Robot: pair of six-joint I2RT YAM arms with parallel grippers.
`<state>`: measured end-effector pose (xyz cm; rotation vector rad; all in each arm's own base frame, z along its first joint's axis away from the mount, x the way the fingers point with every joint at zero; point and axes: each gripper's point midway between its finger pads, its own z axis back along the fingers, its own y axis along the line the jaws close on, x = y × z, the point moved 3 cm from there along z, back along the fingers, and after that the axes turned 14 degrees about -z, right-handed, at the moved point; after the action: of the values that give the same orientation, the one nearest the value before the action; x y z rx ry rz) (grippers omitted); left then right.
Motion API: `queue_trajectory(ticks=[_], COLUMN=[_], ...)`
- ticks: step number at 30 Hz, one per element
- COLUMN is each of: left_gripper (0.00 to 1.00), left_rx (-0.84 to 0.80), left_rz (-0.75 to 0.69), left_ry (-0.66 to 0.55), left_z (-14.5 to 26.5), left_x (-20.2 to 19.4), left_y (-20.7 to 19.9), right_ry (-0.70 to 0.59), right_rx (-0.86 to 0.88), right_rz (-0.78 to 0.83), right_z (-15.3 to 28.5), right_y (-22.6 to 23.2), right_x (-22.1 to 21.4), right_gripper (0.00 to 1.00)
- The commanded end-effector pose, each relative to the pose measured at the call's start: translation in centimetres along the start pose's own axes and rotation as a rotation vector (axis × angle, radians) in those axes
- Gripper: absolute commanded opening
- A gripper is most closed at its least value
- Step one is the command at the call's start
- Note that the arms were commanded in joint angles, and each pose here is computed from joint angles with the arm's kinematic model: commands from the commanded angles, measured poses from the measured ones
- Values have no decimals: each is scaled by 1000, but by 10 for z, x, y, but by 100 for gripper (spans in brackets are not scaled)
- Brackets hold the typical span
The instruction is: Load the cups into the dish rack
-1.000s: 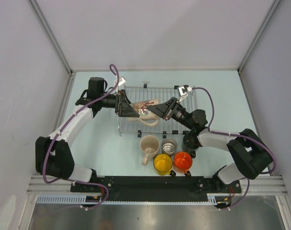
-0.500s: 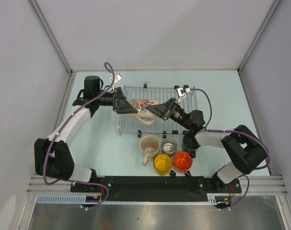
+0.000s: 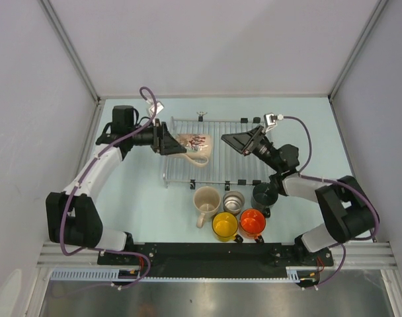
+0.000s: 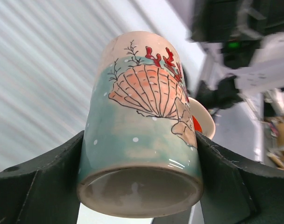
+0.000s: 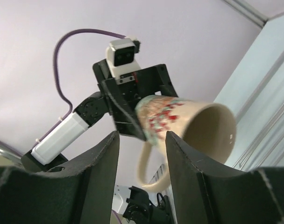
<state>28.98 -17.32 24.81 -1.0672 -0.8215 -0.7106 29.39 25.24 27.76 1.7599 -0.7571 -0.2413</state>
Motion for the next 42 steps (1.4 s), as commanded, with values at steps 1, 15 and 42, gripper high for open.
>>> queue_trajectory(ticks=[1, 15, 42], left_gripper=[0, 0, 0], left_rx=[253, 651, 809], left_rz=[-233, -510, -542], left_ry=[1, 355, 681], left_z=[9, -35, -80], left_x=[40, 64, 38], left_y=[27, 80, 140], right_ry=[17, 9, 47], right_rx=[157, -180, -234], right_rz=[193, 430, 426], right_z=[10, 29, 60], right_y=[62, 45, 23], right_x=[3, -17, -39], right_gripper=[50, 49, 45])
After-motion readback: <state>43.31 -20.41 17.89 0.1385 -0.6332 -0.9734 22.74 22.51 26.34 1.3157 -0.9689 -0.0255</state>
